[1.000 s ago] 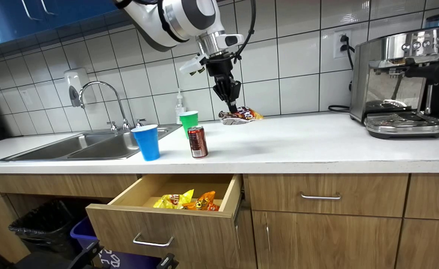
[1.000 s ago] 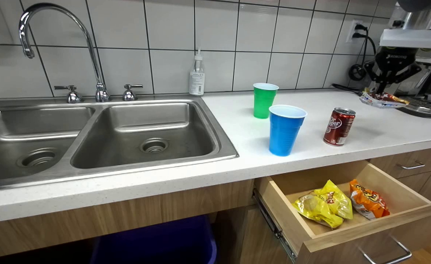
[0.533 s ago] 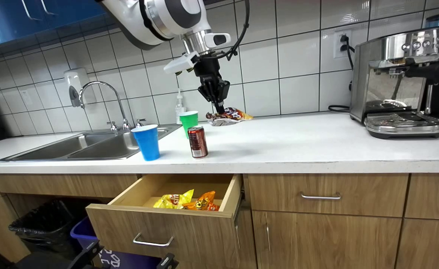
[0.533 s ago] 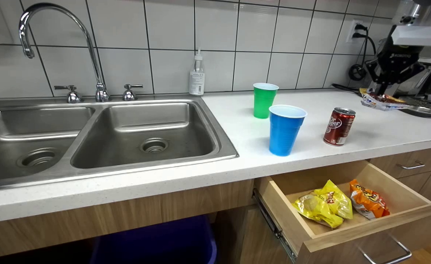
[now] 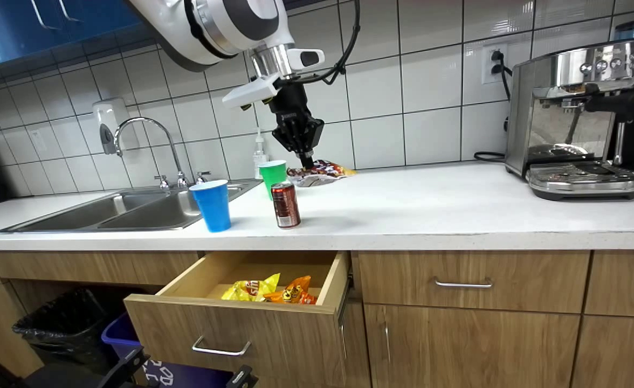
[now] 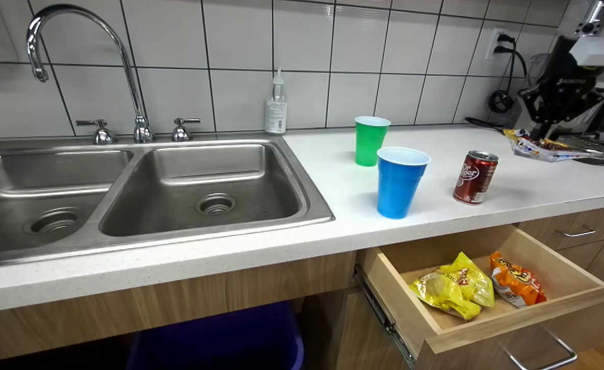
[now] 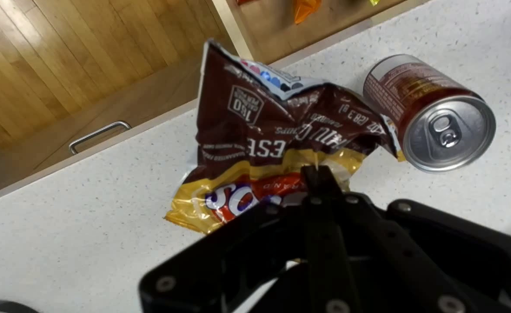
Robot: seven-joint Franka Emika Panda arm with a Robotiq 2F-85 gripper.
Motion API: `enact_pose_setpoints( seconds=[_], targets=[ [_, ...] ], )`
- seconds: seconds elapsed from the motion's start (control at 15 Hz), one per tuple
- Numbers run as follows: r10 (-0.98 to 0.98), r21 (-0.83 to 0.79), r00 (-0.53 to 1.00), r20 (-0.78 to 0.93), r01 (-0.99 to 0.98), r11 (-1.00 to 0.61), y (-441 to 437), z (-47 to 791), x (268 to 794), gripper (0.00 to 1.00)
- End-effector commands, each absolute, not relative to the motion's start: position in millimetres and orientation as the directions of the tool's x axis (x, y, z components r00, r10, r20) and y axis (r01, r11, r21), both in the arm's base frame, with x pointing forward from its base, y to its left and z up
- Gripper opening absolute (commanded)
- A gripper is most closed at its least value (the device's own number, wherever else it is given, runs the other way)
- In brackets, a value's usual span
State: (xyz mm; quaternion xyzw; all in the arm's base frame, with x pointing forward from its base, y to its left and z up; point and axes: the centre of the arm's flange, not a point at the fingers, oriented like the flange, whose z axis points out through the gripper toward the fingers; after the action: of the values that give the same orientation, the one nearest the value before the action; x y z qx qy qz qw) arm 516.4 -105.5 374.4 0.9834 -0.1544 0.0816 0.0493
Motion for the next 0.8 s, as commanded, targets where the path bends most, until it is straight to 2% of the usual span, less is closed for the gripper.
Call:
enact_pose_setpoints(
  seconds=[0.0,0.73],
  targets=[
    [-0.199,0.078,0.965,0.169,-0.215,-0.973,-102.5,378.0,493.4,0.00],
    [-0.105,0.091,0.987,0.122,-0.116,-0.989,-72.9,359.6,452.8,0.00]
  ],
)
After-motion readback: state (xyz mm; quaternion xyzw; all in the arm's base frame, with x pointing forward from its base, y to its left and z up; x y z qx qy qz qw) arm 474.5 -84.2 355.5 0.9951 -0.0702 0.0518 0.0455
